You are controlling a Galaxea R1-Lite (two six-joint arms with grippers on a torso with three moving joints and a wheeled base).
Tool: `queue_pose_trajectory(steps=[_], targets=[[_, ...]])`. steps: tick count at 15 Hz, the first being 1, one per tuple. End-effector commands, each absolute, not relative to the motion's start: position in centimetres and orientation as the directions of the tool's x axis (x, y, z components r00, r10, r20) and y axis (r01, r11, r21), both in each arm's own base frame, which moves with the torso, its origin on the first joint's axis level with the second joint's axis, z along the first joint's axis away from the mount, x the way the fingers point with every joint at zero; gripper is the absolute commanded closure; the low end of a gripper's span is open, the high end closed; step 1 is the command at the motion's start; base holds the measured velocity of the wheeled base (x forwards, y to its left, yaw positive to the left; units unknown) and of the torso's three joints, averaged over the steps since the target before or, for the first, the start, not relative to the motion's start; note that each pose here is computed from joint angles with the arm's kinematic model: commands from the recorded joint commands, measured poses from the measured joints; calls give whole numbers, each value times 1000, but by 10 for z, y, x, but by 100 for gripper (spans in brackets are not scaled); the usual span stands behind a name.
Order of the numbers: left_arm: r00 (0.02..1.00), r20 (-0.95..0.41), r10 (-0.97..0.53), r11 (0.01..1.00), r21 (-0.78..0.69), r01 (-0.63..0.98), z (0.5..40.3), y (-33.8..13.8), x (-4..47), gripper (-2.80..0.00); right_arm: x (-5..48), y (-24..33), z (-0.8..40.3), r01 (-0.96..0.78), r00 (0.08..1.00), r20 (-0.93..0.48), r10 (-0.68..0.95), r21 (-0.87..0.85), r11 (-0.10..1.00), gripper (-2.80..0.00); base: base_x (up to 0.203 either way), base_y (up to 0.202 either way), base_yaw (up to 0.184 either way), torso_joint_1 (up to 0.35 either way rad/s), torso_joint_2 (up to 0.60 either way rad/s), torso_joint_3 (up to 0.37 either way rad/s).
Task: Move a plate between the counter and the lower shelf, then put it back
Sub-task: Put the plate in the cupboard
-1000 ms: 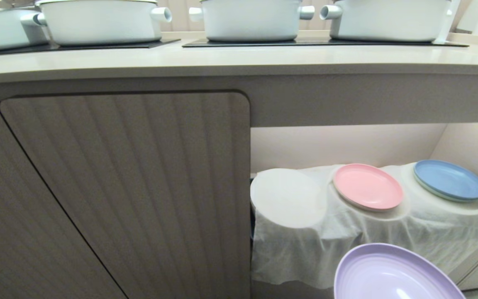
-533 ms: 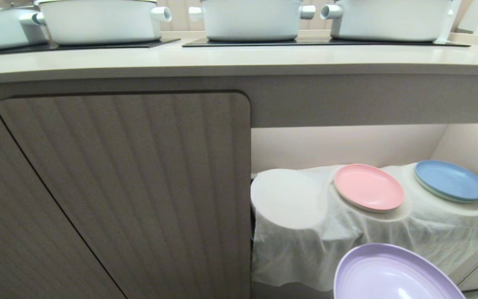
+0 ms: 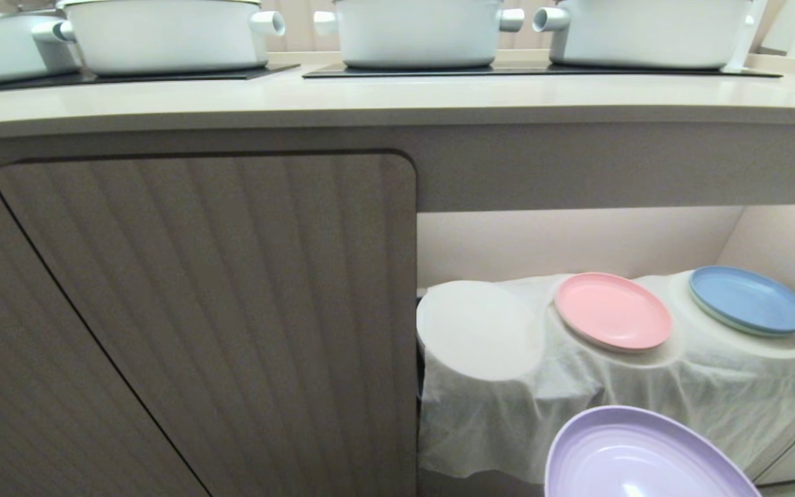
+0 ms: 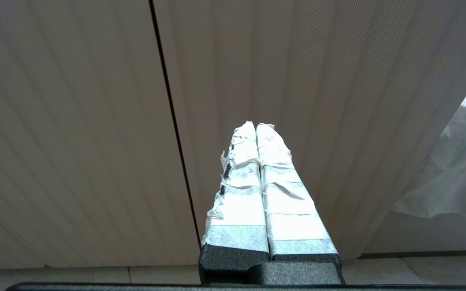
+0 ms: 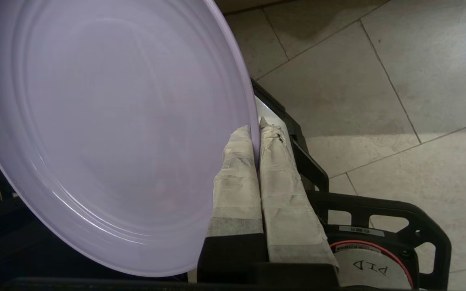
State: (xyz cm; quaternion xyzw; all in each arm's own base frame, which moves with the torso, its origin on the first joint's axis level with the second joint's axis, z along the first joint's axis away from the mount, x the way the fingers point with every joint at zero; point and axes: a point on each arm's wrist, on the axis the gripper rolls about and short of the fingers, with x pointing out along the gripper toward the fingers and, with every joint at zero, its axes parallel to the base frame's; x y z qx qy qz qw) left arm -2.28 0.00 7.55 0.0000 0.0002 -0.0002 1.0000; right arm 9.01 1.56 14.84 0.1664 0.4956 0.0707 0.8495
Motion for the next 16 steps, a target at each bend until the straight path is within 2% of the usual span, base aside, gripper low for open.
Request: queue_pose_trajectory(steps=[1,6,16], targets=[[1000,0,0,1000,0,0,75,0,-23,0,96,16,146,48,469,-836,285,346,937,0,0,0,0,0,0,0],[1000,0,0,1000,0,0,75,0,-23,0,128,20,141,47,446,-847,289,344,938,0,0,0,0,0,0,0],[1000,0,0,1000,0,0,75,0,-23,0,204,45,107,9,404,-858,316,350,937,0,0,0,0,0,0,0]])
